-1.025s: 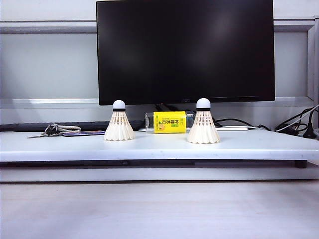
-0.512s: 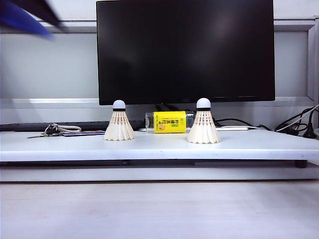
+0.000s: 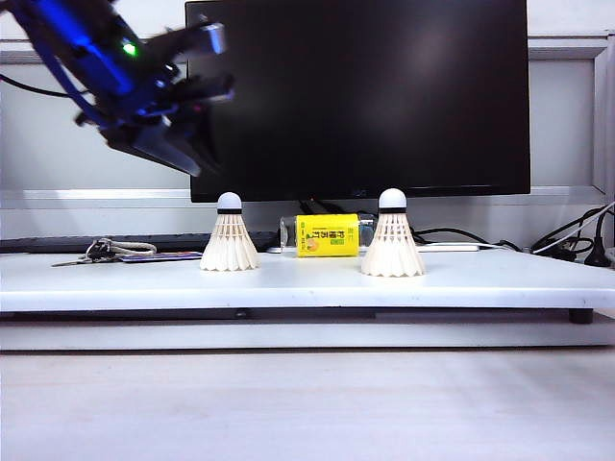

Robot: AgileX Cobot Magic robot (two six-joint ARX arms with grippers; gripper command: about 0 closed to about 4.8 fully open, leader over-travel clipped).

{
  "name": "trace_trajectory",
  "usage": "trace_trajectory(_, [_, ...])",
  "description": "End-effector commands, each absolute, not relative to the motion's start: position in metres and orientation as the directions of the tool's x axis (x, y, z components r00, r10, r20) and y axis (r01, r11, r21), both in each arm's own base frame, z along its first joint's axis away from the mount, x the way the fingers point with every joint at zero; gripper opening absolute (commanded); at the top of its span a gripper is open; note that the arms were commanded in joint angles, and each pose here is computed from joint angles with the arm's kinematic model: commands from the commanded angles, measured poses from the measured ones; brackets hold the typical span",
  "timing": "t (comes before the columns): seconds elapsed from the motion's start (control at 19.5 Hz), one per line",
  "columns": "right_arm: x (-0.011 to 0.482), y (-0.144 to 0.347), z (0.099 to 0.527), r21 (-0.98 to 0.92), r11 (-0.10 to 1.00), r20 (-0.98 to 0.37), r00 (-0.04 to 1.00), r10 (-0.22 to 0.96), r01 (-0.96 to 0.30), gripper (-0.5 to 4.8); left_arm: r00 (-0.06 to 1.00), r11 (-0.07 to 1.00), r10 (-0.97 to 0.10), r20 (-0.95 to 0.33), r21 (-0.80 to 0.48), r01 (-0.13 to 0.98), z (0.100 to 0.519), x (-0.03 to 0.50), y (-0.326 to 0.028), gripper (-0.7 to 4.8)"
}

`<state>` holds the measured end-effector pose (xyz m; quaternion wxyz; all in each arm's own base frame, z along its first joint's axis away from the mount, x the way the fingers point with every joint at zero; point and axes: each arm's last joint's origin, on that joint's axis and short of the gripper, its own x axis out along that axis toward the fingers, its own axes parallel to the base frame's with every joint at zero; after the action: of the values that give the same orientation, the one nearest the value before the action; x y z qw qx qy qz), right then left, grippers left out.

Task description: Stack the badminton balls on the table vertically.

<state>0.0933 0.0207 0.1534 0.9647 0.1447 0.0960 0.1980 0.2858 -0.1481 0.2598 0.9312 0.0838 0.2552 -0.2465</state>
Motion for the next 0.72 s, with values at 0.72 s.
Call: trace_trajectory(0.72, [0.093, 0.021, 0.168, 0.343, 0.851, -0.027, 0.901, 0.433, -0.399, 1.99, 0.756, 0.895, -0.418, -0.504, -0.084, 0.439, 0.261, 0.319, -0.168, 3.46])
